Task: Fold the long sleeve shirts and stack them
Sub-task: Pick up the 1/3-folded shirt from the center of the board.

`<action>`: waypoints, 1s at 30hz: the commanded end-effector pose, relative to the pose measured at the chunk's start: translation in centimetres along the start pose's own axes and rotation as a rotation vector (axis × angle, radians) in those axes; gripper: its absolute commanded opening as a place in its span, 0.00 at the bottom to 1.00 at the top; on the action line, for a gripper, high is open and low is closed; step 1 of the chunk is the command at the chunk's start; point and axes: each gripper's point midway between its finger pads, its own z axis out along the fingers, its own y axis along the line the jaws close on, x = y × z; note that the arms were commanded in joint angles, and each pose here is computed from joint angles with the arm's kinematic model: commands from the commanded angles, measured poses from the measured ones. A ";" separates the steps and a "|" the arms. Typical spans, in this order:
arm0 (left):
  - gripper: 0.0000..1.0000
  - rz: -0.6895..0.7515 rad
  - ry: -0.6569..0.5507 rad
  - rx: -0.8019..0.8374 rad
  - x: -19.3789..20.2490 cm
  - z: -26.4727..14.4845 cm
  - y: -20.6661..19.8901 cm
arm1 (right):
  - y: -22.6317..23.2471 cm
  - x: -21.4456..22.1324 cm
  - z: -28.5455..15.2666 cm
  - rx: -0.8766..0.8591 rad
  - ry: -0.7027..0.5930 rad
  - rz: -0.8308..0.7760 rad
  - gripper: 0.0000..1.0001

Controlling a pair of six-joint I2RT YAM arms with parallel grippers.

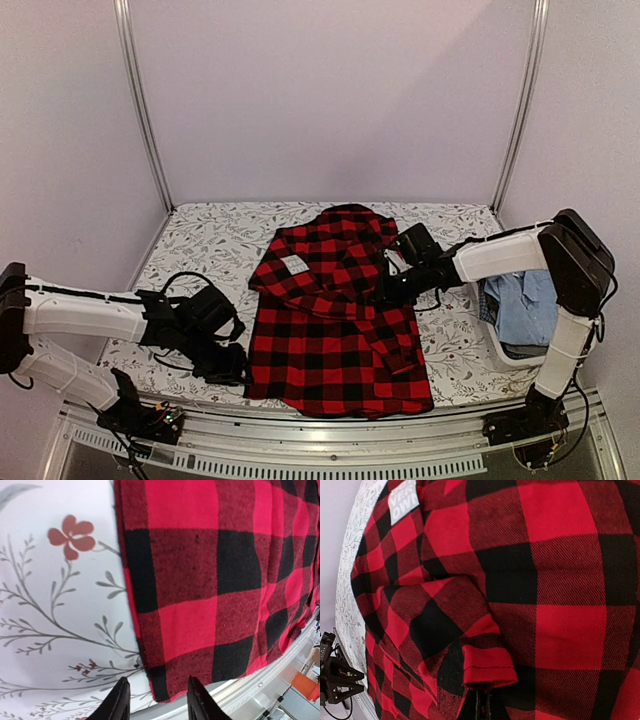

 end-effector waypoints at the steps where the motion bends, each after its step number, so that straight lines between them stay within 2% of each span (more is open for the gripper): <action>1: 0.38 0.000 0.061 -0.008 1.9 1.0 -0.4 | -1.4 1.2 1.6 0.032 0.017 -0.003 0.00; 7: 0.30 -0.002 0.113 -0.050 3.4 1.9 0.4 | -2.3 2.2 2.9 0.043 0.036 0.016 0.00; 13: 0.10 0.009 0.144 -0.066 4.0 2.6 0.5 | -2.7 2.7 3.9 0.043 0.038 0.039 0.00; 16: 0.04 0.011 0.136 -0.118 3.9 2.2 1.5 | -2.4 2.6 4.3 0.030 0.030 0.048 0.00; 24: 0.00 -0.006 0.105 -0.158 2.6 0.5 3.1 | -2.5 2.7 4.9 0.049 0.022 0.074 0.00; 30: 0.00 0.006 0.086 -0.146 2.1 -0.5 2.7 | 0.1 -0.5 2.1 0.047 -0.030 0.034 0.00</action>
